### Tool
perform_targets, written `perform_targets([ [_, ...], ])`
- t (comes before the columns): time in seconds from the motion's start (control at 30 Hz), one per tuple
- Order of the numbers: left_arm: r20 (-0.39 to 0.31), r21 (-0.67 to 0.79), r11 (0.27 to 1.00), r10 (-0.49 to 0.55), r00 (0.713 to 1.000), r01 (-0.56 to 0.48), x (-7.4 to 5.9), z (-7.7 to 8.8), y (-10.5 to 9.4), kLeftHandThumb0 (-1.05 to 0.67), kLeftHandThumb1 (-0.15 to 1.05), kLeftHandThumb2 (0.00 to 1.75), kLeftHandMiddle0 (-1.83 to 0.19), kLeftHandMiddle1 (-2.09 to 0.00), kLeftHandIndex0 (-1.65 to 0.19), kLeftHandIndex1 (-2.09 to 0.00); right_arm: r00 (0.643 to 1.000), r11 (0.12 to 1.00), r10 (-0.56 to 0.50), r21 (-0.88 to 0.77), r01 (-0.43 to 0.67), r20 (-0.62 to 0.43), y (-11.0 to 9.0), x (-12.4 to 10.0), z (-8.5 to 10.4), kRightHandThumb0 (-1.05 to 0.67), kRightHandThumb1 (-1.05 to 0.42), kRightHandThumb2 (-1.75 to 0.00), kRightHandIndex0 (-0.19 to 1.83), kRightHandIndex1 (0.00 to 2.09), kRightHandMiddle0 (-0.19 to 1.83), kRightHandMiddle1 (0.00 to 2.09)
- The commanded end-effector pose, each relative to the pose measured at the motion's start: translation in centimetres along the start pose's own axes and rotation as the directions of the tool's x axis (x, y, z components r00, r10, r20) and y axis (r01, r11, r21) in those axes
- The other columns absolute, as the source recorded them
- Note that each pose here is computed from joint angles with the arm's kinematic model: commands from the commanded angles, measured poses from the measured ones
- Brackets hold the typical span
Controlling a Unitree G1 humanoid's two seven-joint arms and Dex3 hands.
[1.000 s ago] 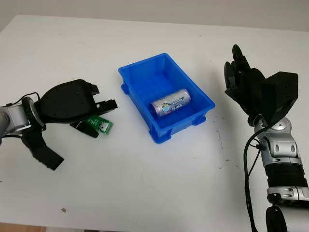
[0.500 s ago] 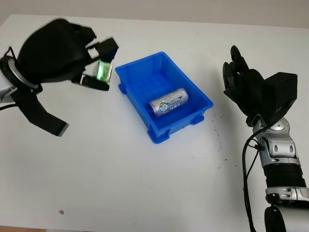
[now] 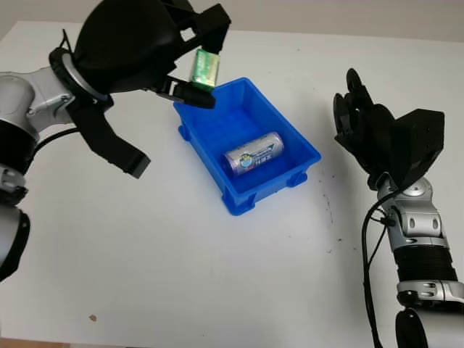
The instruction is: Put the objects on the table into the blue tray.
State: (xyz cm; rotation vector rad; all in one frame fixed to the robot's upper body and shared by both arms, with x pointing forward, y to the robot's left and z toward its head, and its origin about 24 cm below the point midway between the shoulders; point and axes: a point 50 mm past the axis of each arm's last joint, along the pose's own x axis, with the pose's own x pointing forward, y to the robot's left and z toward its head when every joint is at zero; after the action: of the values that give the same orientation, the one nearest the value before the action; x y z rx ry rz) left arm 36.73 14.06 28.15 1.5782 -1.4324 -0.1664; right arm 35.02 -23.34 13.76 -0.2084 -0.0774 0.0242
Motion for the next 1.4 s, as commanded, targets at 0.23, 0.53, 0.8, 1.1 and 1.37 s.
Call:
perform_targets([
  [0.23,0.000,-0.039,0.996,-0.083,0.997,0.083,2.4,1.7,-2.7,-0.51,1.05,0.26,-0.81,-2.09,-0.49,-2.09,1.000,1.000,-0.005,0.007,0.005,-0.002,0.0,-0.9,-0.3,-0.63,-1.05,-0.72,-0.19,0.00,-0.19,0.00],
  [0.53,-0.096,-0.138,0.835,-0.546,0.832,0.532,1.4,1.5,-5.5,-0.84,1.05,0.16,0.17,-0.05,0.18,-0.04,1.000,1.000,-0.004,0.001,0.004,-0.008,0.1,-1.2,-0.4,-0.63,-1.05,-0.71,-0.19,0.00,-0.19,0.00],
  [0.8,-0.124,-0.174,0.844,-0.530,0.839,0.508,1.1,1.3,-5.0,-0.92,1.05,0.46,0.19,0.00,0.19,0.00,1.000,1.000,0.019,-0.014,-0.019,-0.005,0.1,-0.9,-0.4,-0.64,-1.05,-0.71,-0.19,0.00,-0.19,0.00],
  [1.1,-0.259,-0.593,0.799,-0.309,0.915,0.102,-0.3,0.2,-3.2,-0.84,1.05,0.56,0.19,0.00,0.19,0.00,1.000,1.000,0.015,-0.009,-0.015,0.001,0.0,-0.6,-0.1,-0.66,-1.05,-0.69,-0.19,0.00,-0.19,0.00],
  [1.37,-0.519,-0.819,0.440,-0.296,0.802,-0.368,-4.0,-1.3,-4.3,-0.79,1.05,0.60,0.17,-0.04,0.14,-0.05,1.000,1.000,0.000,-0.014,0.000,0.007,-0.4,-0.5,0.4,-0.66,-1.05,-0.70,-0.19,0.00,-0.19,0.00],
])
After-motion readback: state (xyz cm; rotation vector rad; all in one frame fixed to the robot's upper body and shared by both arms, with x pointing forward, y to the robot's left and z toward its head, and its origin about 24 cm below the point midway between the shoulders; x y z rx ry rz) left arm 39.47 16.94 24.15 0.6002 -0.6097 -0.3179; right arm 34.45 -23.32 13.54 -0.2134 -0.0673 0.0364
